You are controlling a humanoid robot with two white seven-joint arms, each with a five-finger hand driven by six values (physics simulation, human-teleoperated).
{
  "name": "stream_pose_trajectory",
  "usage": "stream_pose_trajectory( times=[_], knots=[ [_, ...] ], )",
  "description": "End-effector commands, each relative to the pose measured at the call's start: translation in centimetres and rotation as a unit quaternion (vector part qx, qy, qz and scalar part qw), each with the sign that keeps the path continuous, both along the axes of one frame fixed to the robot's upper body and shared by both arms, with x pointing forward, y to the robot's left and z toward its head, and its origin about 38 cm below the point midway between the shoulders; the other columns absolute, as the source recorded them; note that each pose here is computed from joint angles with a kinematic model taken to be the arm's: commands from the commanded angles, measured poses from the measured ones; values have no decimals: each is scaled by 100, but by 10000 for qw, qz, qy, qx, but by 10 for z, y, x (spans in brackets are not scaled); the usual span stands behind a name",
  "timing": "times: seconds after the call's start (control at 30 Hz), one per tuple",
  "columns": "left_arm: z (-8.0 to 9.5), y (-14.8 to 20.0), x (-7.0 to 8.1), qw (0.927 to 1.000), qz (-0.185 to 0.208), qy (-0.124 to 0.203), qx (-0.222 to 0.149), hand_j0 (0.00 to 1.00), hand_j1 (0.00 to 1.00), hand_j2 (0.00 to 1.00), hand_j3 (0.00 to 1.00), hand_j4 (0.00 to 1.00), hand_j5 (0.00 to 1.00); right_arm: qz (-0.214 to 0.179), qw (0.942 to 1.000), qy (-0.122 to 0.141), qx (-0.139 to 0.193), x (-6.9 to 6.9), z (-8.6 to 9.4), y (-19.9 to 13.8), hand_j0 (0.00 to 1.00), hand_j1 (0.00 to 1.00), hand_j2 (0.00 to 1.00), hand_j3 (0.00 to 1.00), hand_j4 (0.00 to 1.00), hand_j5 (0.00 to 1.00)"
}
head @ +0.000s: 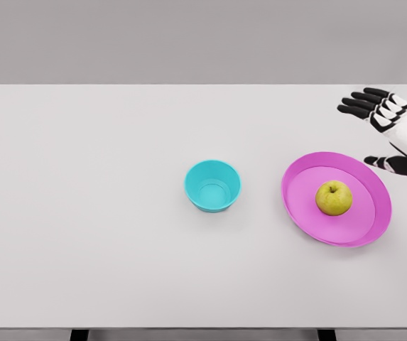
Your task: Put the apple from the pink plate into the blue bowl with your right arm
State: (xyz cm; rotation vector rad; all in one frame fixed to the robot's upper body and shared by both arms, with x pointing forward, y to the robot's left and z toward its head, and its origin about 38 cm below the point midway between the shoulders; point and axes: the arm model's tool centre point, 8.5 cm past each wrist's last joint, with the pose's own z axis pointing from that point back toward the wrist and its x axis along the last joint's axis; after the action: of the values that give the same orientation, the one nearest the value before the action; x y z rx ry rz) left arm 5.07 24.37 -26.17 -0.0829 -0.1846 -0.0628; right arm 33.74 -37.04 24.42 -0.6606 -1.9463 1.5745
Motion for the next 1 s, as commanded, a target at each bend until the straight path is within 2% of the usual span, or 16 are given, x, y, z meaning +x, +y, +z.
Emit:
stream_pose_trajectory(
  times=[0.0, 0.13, 0.17, 0.2, 0.23, 0.27, 0.3, 0.37, 0.43, 0.6, 0.73, 0.87, 0.97],
  knots=[
    [0, 0, 0, 10000, 7, 1, -1, 100, 100, 100, 100, 100, 100, 16, 10000, 40, 38, 0, -2, 1, 100, 100, 100, 100, 100, 100],
    [0, 0, 1, 10000, 6, -6, -3, 100, 100, 100, 100, 100, 100, -10, 10000, 64, -24, -1, 0, -3, 100, 100, 100, 100, 100, 100],
    [0, 0, 0, 10000, 7, -6, -2, 100, 100, 100, 100, 100, 100, 72, 9980, 406, -478, -1, -6, 0, 100, 100, 100, 100, 100, 100],
    [0, 0, 0, 10000, 7, 1, -1, 100, 100, 100, 100, 100, 100, 216, 9864, 954, -1320, -1, -8, 3, 100, 100, 100, 100, 100, 100],
    [0, 0, 0, 10000, 7, 1, -1, 100, 100, 100, 100, 100, 100, 228, 9777, 1186, -1719, 2, -8, 1, 100, 100, 100, 100, 100, 100],
    [0, 0, 0, 10000, -1, -6, -2, 100, 100, 100, 100, 100, 100, 243, 9726, 1276, -1930, 4, -5, 1, 100, 100, 100, 100, 100, 100],
    [0, 0, 0, 10000, -1, -6, -2, 100, 100, 100, 100, 100, 100, 254, 9632, 1439, -2255, 7, -2, 0, 100, 100, 100, 100, 100, 100],
    [0, 0, 0, 10000, -1, -6, -2, 100, 100, 100, 100, 100, 100, 253, 9550, 1555, -2514, 9, 0, -1, 100, 100, 100, 100, 100, 100],
    [0, 0, 0, 10000, 7, 1, -1, 100, 100, 100, 100, 100, 100, 319, 9495, 1733, -2596, 8, -2, 0, 100, 100, 100, 100, 100, 100],
    [0, 0, 1, 10000, 6, -6, -3, 100, 100, 100, 100, 100, 100, 471, 9487, 1817, -2542, 8, -12, 9, 100, 100, 100, 100, 100, 100],
    [0, 0, 0, 10000, -1, -6, -2, 100, 100, 100, 100, 100, 100, 836, 9458, 1833, -2546, 14, -21, 35, 100, 100, 100, 100, 100, 100],
    [0, 0, 0, 10000, 7, 1, -1, 100, 100, 100, 100, 100, 100, 833, 9443, 1900, -2555, 14, -25, 34, 100, 100, 100, 100, 100, 100],
    [0, 0, 0, 10000, -1, -6, -2, 100, 100, 100, 100, 100, 100, 842, 9402, 2093, -2551, 14, -38, 32, 100, 100, 100, 100, 100, 100]
  ],
)
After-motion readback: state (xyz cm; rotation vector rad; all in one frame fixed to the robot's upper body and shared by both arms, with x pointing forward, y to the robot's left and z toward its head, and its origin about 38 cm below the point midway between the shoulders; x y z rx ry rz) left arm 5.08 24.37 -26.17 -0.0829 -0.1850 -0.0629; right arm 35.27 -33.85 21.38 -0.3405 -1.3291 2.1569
